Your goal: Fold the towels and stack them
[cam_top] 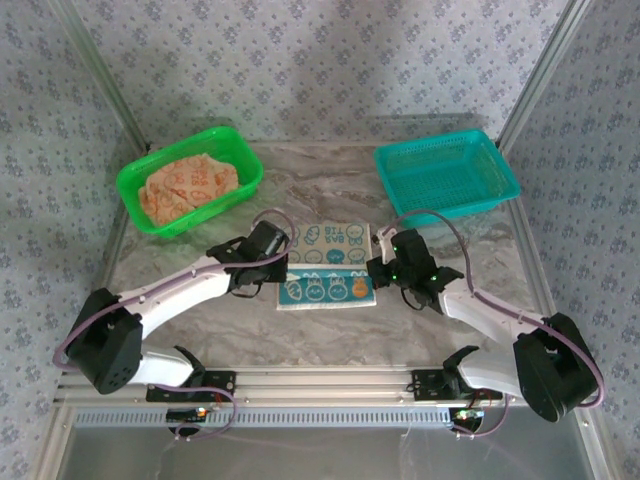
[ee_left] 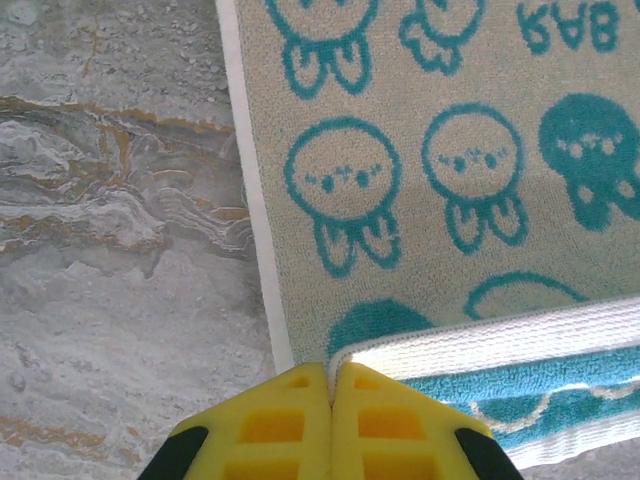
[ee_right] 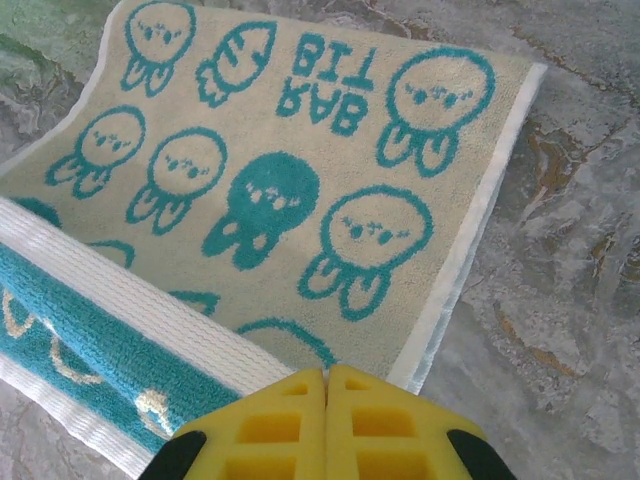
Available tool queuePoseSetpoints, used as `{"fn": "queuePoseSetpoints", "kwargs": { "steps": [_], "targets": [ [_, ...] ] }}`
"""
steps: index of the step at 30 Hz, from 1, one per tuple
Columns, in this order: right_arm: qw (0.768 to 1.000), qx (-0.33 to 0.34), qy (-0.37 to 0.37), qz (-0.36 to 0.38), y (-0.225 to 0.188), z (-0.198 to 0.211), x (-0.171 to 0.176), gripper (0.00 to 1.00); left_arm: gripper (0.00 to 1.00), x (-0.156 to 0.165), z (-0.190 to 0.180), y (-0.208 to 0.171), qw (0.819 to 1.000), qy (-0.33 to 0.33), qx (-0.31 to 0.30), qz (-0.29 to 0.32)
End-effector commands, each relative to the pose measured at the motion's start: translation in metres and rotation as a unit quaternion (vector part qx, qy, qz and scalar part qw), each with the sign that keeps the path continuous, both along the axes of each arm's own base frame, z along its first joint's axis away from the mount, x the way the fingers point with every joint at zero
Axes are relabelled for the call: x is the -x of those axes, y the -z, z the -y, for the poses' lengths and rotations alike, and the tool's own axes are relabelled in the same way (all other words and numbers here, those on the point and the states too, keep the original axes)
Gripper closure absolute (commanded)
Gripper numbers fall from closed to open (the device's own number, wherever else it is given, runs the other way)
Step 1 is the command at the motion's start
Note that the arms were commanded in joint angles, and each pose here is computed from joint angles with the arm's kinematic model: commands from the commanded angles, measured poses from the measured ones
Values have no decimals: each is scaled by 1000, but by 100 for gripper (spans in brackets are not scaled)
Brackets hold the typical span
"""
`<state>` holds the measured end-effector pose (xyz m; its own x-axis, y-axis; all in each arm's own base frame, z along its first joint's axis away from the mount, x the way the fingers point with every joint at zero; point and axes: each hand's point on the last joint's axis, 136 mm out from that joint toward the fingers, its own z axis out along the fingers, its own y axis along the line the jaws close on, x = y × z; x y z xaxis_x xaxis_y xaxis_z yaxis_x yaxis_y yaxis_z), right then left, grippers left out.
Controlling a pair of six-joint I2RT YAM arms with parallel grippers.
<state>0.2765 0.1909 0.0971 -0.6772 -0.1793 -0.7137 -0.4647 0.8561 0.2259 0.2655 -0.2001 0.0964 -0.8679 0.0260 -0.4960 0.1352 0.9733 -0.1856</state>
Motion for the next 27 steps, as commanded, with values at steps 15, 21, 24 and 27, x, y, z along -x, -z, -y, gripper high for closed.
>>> {"fn": "queuePoseSetpoints", "kwargs": {
  "steps": [15, 21, 24, 27],
  "targets": [
    [999, 21, 27, -24, 29, 12, 13, 100, 99, 10, 2, 22, 1000, -5, -8, -9],
    [999, 20, 28, -30, 36, 9, 17, 97, 96, 15, 6, 28, 1000, -1, -8, -13],
    [999, 18, 33, -33, 34, 8, 20, 88, 83, 19, 8, 29, 1000, 3, -8, -17],
    [998, 10, 44, -35, 29, 10, 23, 73, 64, 27, 8, 30, 1000, 6, -10, -21]
  ]
}}
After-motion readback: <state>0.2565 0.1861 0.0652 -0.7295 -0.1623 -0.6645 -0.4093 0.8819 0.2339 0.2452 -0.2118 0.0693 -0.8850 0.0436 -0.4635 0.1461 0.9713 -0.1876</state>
